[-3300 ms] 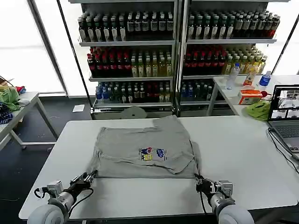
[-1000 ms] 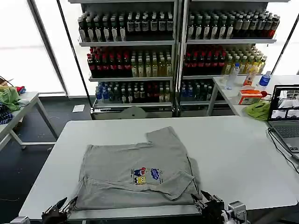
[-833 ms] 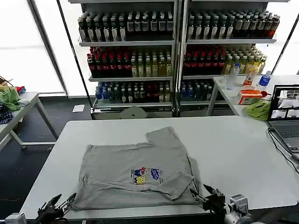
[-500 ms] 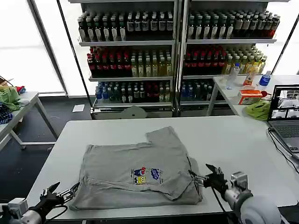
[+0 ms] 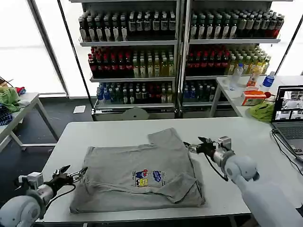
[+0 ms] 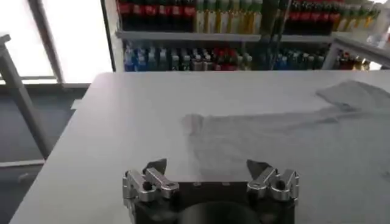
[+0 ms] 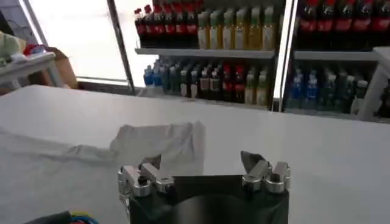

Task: Fold and organize the clothes.

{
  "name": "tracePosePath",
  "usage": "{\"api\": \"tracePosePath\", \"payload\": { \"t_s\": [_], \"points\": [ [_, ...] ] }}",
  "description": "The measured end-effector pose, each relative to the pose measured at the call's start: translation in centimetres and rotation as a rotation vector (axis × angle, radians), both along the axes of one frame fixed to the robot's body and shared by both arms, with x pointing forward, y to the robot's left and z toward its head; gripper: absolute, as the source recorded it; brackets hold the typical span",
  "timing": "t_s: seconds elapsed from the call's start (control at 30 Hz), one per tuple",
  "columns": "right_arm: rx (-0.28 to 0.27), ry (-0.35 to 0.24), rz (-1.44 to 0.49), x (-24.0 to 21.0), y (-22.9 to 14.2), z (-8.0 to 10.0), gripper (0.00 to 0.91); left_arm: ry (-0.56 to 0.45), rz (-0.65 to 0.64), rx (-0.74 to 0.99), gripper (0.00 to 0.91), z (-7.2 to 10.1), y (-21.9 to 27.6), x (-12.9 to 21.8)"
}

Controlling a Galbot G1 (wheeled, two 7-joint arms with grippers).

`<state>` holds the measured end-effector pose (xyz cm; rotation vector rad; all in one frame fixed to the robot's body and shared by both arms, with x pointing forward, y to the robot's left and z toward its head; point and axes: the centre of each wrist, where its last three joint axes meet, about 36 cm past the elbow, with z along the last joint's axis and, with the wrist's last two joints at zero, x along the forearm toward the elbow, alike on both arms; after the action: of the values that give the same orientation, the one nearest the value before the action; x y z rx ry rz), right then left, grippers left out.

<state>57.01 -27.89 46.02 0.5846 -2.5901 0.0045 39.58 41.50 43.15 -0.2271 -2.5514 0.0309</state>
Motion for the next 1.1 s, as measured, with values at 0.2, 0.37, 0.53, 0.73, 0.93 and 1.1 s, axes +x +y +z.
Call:
{"api": "tracePosePath", "payload": {
  "t_s": [0.2,0.37,0.53,0.73,0.93,1.1],
  "points": [
    [0.004,0.026,-0.013,4.6,2.0,-0.5,0.907,0.011,-0.016,-0.008,0.907,-1.0,0.0,3.4],
    [-0.004,0.054,-0.023,7.1,3.9,-1.2,0.907,0.015,-0.014,-0.018,0.907,-1.6,0.1,5.7],
    [-0.008,0.083,-0.013,8.3,5.5,-2.1,0.907,0.017,-0.014,-0.019,0.907,-1.6,0.1,7.8],
    [-0.015,0.118,-0.017,9.1,7.0,-3.3,0.776,0.014,-0.019,-0.019,0.907,-1.5,-0.2,9.8],
    [-0.015,0.139,-0.023,9.5,8.0,-3.9,0.0,0.011,-0.025,-0.022,0.907,-1.5,-0.7,11.2],
    [-0.014,0.144,-0.021,9.6,8.4,-4.0,0.0,0.015,-0.029,-0.022,0.907,-1.6,-0.9,11.9]
  ]
}}
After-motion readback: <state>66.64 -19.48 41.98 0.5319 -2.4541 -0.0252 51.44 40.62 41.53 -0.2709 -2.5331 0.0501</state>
